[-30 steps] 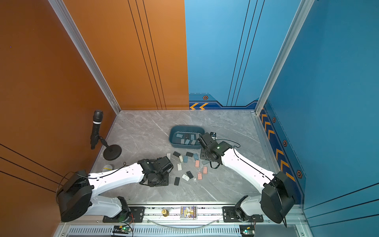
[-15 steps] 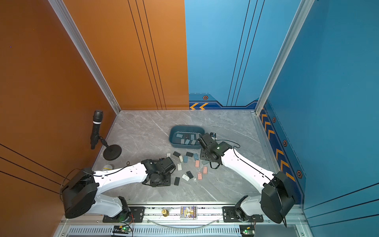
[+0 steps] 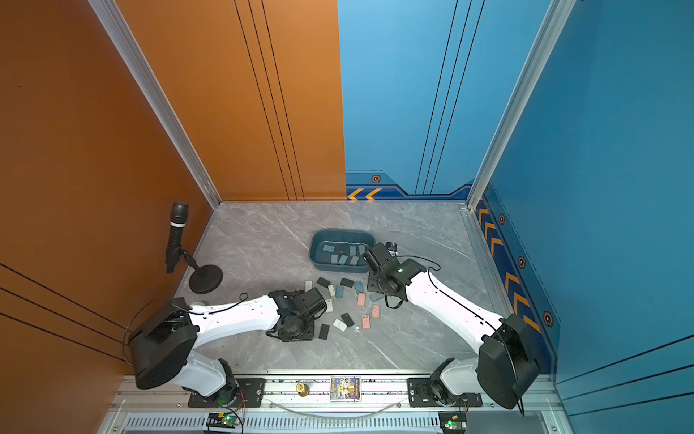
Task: Put the eraser in the storage box
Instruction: Pick up the eraser from the center of the board.
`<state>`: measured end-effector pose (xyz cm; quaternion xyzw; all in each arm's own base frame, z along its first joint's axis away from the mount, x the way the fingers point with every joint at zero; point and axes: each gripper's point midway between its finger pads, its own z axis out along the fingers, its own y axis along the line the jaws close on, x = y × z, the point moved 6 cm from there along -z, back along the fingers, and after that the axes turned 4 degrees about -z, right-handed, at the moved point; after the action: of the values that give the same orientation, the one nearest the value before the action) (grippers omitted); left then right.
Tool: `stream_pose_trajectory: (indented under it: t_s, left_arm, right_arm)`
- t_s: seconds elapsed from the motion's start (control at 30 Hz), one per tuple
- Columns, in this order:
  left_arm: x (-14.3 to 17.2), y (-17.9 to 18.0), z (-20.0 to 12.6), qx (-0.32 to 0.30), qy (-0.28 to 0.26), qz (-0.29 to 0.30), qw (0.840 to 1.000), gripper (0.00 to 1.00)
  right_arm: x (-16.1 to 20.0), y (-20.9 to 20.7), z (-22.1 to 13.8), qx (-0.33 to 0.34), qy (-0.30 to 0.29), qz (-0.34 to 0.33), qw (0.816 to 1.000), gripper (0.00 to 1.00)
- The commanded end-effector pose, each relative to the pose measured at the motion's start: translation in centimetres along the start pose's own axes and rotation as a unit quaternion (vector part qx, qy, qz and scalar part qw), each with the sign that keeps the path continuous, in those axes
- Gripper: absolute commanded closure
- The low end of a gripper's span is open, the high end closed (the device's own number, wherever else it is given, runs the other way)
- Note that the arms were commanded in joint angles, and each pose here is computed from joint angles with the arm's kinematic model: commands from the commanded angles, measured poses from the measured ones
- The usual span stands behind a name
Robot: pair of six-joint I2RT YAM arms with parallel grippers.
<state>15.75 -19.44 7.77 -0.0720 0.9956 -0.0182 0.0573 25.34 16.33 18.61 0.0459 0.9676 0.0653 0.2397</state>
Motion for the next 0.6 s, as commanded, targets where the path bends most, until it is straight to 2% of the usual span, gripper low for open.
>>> stream_pose_trajectory:
  t_s: [0.0, 0.27, 0.57]
  left_arm:
    - [-0.3, -0.1, 0.3, -0.014, -0.006, 0.001, 1.000, 0.56]
    - [-0.4, -0.1, -0.1, -0.007, -0.011, 0.001, 1.000, 0.70]
    - [-1.0, -0.3, -2.1, 0.026, -0.033, -0.002, 0.999, 0.78]
  right_arm:
    - [0.2, -0.5, -0.2, 0.006, -0.001, 0.006, 1.000, 0.46]
    - [0.3, -0.9, -0.2, 0.009, -0.001, 0.011, 1.000, 0.47]
    - [0.5, -1.2, -0.6, 0.006, -0.008, 0.017, 1.000, 0.46]
